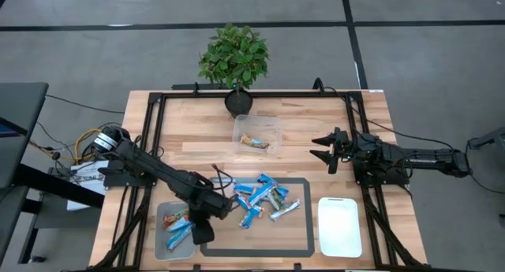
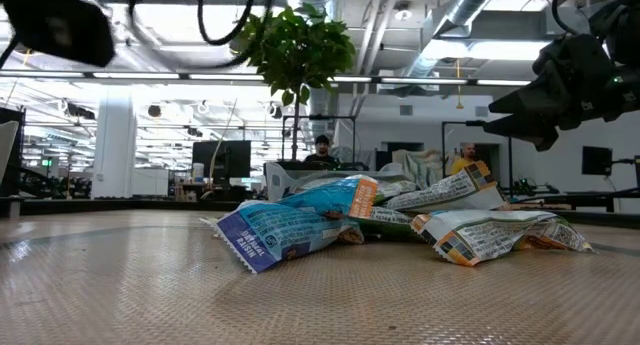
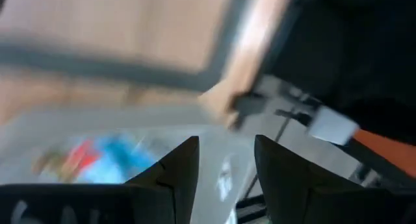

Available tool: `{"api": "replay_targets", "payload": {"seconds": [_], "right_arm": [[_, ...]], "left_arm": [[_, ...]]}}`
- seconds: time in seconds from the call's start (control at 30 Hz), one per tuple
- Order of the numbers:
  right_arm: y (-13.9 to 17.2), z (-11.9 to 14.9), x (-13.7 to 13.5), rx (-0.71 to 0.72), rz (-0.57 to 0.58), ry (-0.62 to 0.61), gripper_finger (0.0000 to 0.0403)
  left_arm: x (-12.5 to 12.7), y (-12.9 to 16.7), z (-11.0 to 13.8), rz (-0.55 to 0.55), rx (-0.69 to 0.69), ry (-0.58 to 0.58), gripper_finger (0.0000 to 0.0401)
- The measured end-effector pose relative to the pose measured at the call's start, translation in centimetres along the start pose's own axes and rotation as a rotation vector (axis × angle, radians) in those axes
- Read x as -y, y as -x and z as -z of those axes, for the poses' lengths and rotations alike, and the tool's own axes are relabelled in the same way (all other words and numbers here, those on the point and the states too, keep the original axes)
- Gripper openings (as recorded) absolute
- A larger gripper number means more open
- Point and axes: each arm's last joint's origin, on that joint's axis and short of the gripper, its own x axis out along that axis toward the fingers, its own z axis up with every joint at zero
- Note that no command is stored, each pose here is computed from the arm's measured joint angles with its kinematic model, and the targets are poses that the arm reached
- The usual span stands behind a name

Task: Pick and place Granola Bars by type
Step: Put the red granola bar into the gray bin

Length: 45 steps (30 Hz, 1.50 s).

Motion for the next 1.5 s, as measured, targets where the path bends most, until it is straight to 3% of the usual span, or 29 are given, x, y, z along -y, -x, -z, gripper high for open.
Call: {"api": "replay_targets", "payload": {"seconds": [0.17, 0.33, 0.43, 0.53, 0.6, 0.73, 1.13, 1.5], "right_arm": [[0.0, 0.0, 0.0, -0.001, 0.000, 0.000, 0.0240], [0.0, 0.0, 0.0, 0.000, 0.000, 0.000, 0.0240], [0.0, 0.0, 0.0, -0.001, 0.000, 0.000, 0.0240], [0.0, 0.0, 0.0, 0.000, 0.000, 0.000, 0.0240], [0.0, 0.0, 0.0, 0.000, 0.000, 0.000, 0.0240], [0.0, 0.0, 0.0, -0.001, 0.000, 0.000, 0.0240], [0.0, 0.0, 0.0, -0.002, 0.001, 0.000, 0.0240], [0.0, 0.0, 0.0, 0.000, 0.000, 0.000, 0.0240]], "left_arm": [[1.4, 0.5, -2.1, 0.101, 0.224, -0.297, 0.0142], [1.4, 1.6, -4.2, -0.074, 0.548, -0.501, 0.0142], [0.6, 2.4, -5.3, -0.248, 0.699, -0.483, 0.0142], [-0.6, 2.5, -7.0, -0.360, 0.822, -0.361, 0.0142], [-1.4, 2.2, -8.2, -0.361, 0.851, -0.301, 0.0142], [-2.4, 1.1, -10.4, -0.276, 0.848, -0.307, 0.0142], [-5.5, 0.0, -12.6, -0.385, 0.833, -0.213, 0.0149], [-5.9, -0.3, -12.4, -0.386, 0.781, -0.209, 0.0233]]}}
